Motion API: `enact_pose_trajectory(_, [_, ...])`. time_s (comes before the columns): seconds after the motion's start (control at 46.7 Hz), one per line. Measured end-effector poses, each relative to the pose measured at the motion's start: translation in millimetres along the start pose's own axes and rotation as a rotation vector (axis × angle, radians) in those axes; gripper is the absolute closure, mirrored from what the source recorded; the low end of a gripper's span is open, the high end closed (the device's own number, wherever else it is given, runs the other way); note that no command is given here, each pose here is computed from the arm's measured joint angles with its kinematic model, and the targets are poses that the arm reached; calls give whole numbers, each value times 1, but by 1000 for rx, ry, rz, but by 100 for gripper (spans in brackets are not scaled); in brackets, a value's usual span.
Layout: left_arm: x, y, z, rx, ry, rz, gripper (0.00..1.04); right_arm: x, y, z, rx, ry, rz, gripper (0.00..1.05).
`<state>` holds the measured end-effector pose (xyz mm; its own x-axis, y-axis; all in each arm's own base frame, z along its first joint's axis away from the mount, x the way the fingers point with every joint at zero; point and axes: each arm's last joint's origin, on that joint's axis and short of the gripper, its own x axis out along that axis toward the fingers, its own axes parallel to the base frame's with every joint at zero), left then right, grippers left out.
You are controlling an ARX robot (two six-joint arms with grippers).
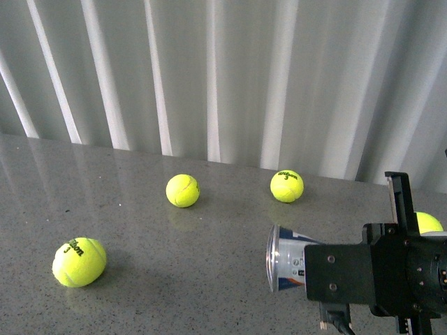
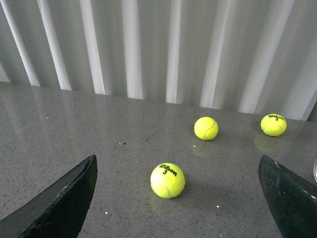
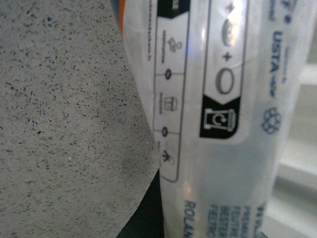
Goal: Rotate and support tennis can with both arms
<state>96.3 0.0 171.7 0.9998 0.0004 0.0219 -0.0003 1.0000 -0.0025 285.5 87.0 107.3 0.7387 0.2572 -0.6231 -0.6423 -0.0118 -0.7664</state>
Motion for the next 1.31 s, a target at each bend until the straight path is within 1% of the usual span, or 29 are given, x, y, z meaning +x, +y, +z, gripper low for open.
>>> enact_pose_trajectory(0.171, [0, 0, 0, 0, 0, 0, 7, 14, 6, -1, -127, -36, -45, 98])
enact_pose_trajectory(0.3, [0, 0, 0, 0, 0, 0, 7, 32, 10, -2, -137, -26, -28, 98])
enact_pose_trajectory(0.471, [0, 0, 0, 0, 0, 0, 7, 48, 6, 1, -62, -12, -13, 98])
enact_pose_trajectory(0.685, [0, 0, 0, 0, 0, 0, 7, 63, 0, 14, 48, -18, -6, 98])
enact_pose_trajectory(0.963, [0, 0, 0, 0, 0, 0, 7, 66, 12, 35, 206, -60, 63, 98])
enact_pose_trajectory(1.306, [0, 0, 0, 0, 0, 0, 7, 69, 29, 33, 232, -49, 101, 98])
